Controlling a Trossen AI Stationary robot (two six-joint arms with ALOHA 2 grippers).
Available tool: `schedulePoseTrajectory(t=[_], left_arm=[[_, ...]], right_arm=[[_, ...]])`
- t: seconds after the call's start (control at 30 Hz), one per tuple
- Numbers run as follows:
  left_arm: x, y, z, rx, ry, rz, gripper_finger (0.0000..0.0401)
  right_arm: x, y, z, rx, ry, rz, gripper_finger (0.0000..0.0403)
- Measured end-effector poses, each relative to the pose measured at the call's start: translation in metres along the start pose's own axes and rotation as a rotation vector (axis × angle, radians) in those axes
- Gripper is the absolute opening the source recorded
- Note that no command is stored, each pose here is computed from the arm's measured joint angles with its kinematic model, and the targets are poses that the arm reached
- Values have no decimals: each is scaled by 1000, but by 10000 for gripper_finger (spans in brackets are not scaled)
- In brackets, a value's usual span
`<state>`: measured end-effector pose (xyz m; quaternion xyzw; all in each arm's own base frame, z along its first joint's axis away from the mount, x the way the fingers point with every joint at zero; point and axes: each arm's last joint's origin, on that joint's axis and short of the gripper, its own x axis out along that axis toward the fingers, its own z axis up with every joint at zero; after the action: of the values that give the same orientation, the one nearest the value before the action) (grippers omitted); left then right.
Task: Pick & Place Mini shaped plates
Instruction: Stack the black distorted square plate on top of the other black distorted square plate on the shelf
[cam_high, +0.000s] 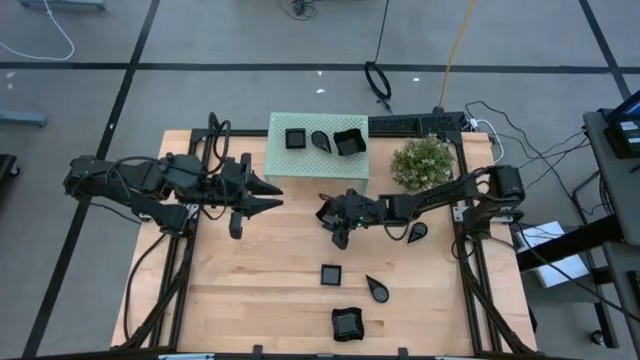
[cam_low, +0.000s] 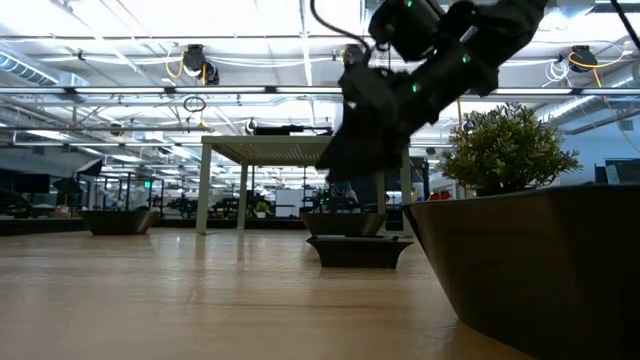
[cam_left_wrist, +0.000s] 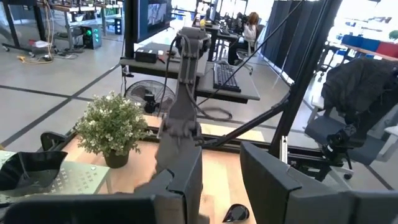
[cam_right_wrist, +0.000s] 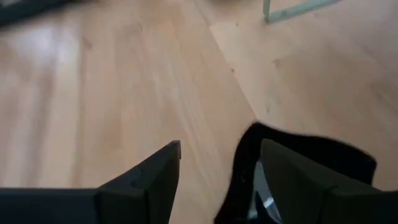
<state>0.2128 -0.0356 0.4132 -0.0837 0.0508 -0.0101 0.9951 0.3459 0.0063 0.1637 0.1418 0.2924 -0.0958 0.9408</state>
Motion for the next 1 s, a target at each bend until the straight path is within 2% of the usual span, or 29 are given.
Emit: schedulePoseTrajectory(t=[0.13, 0.6, 0.73, 0.97, 1.0], left_arm=[[0, 0, 0, -3, 0, 0, 113], [0, 0, 0, -3, 5, 1, 113], [0, 0, -1, -1, 8, 1, 113], [0, 0, -1, 1, 8, 1, 113], [0, 0, -1, 1, 8, 1, 113]], right_arm=[[11, 1, -6, -83, -25, -32, 204], [31, -5, -30, -103, 71, -59, 193], [31, -6, -32, -126, 104, -67, 151], [29, 0, -33, -122, 112, -3, 20], [29, 1, -32, -116, 108, 13, 11]])
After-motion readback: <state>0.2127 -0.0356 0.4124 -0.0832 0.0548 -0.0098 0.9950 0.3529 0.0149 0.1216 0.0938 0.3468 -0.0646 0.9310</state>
